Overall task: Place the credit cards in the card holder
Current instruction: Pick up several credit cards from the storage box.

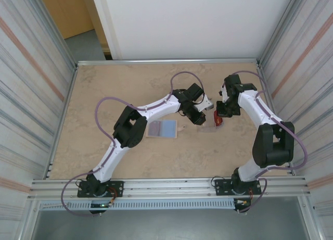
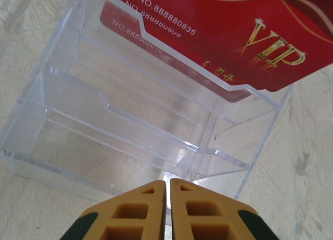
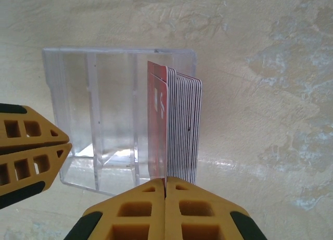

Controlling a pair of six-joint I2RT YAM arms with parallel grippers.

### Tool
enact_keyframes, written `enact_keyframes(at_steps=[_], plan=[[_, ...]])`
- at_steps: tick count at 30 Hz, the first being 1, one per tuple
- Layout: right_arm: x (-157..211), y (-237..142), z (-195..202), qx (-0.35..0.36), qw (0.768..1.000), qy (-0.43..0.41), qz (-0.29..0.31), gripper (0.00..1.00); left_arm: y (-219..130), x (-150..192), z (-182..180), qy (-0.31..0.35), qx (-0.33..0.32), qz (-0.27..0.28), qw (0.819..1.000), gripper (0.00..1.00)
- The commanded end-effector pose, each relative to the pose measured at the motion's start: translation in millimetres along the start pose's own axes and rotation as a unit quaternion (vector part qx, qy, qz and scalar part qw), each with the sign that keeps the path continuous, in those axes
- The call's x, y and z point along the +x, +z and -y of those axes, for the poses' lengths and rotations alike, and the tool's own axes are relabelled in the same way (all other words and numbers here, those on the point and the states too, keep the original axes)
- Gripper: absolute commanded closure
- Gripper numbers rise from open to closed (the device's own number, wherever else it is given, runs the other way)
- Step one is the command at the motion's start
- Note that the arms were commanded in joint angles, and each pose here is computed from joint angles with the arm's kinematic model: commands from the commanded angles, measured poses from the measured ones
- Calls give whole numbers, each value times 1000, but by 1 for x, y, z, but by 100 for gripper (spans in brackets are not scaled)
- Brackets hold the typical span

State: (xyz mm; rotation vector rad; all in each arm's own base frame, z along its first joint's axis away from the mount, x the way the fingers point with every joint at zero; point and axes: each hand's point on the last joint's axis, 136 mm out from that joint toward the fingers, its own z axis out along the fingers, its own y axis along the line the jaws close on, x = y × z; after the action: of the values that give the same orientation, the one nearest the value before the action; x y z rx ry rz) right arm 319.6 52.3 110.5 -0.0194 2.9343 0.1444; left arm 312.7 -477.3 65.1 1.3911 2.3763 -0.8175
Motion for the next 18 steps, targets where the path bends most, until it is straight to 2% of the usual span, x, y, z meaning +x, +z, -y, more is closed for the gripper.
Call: enact_keyframes(at_steps=[1,9,18], plan=[[-2,-19,0,-3,1000,-5,14,100,5,32,-2,-24,-1,-56,998,89],[-3,-29,-8,-43,999,6,26,100,4,31,-1,-24,-1,-53,998,89],[-2,-34,-9,-52,998,11,29,100,1,30,-2,-26,0,-52,998,89]])
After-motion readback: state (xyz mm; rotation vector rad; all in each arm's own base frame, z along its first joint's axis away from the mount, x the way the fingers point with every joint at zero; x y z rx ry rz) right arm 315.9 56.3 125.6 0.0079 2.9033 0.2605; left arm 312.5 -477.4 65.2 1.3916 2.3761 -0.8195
